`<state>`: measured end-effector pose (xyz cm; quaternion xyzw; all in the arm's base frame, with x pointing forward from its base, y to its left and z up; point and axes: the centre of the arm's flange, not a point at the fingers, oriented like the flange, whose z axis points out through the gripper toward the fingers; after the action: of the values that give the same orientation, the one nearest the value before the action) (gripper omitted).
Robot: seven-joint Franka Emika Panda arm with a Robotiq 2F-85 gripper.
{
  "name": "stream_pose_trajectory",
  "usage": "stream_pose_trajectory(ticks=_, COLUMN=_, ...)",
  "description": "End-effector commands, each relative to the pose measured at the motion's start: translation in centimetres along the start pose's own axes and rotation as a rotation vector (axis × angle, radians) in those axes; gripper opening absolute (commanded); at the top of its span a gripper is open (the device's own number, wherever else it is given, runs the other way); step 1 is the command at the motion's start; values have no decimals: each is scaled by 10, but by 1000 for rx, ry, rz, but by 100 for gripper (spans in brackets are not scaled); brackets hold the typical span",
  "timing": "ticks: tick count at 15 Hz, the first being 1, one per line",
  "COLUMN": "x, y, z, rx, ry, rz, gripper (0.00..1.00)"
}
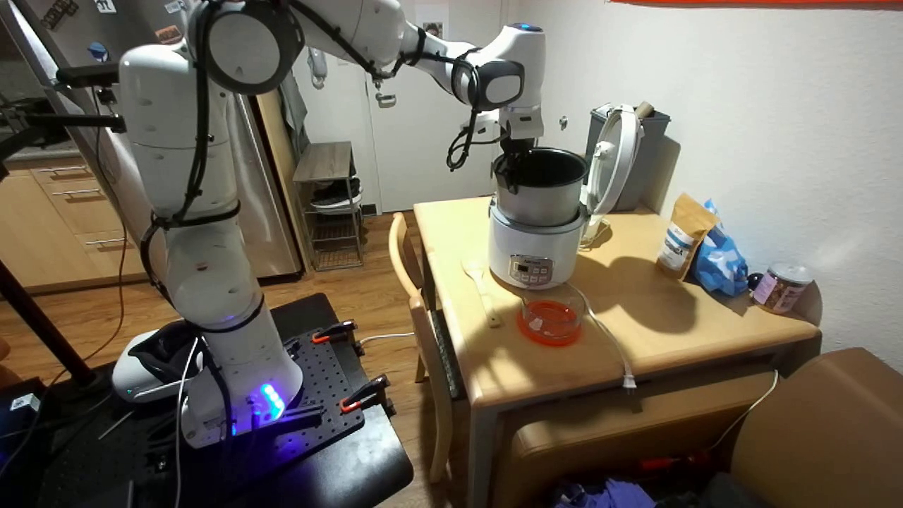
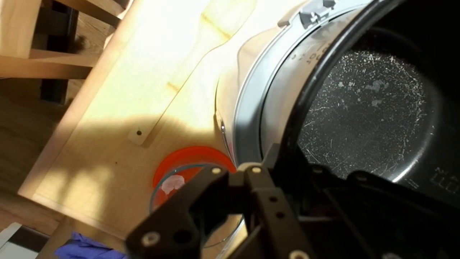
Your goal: Put the pot in the rice cooker
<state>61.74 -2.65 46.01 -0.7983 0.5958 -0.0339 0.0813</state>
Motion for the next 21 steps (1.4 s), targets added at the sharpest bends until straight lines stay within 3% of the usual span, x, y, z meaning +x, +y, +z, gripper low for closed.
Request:
stream_pose_trajectory(ticks=1, x=-19, y=-4, z=9, rx=-12, ry=3, rz=-16, gripper=2)
stream_pose_trajectory(ticks=9, x=-26, y=-11, z=29, rx=-65, ry=-1, rz=-68, gripper=2)
stream_pose_trajectory(ticks=21, x=-3, y=1, z=40, rx=-40, ry=-84, rz=-27, gripper=2)
